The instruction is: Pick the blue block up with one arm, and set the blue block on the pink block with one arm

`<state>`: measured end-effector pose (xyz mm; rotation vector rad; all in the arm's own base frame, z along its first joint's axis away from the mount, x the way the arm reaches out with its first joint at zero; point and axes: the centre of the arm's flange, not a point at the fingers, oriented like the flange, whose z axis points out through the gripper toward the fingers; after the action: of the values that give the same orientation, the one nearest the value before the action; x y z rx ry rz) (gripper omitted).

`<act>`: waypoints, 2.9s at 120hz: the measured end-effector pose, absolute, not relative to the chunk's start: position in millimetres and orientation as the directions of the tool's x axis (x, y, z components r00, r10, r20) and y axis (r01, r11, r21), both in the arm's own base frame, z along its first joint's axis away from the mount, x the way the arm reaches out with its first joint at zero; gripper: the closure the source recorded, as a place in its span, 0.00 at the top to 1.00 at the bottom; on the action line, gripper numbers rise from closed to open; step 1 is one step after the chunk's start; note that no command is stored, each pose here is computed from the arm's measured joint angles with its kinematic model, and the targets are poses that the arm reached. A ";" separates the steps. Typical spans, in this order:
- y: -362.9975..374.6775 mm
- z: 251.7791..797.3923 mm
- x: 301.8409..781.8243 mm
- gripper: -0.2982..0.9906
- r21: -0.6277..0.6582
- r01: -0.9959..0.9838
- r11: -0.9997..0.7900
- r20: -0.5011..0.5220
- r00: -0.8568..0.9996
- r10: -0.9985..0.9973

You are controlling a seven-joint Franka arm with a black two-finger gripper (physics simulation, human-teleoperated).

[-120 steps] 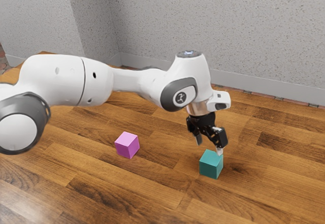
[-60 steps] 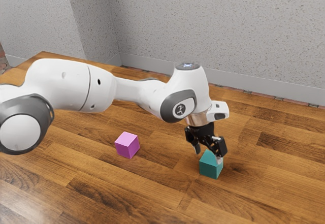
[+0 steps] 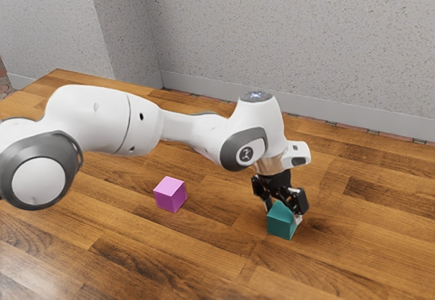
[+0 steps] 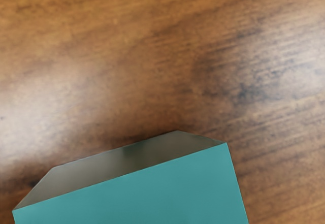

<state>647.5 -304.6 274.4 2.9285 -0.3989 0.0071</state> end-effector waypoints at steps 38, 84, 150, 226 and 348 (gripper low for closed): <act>-297.5 260.1 650.2 0.76 0.175 -0.245 -0.954 0.012 0.969 -0.247; -301.0 260.1 651.3 0.60 0.176 -0.245 -0.953 0.016 0.969 -0.246; -270.6 385.5 637.8 0.50 0.097 -0.223 -0.970 0.082 0.973 -0.216; -61.0 407.1 587.1 0.50 -0.003 0.029 -1.000 0.050 0.998 0.029; -0.3 341.1 610.8 0.49 0.013 0.036 -0.999 0.000 0.999 0.036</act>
<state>610.8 -0.3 341.1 3.1285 0.0566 0.0009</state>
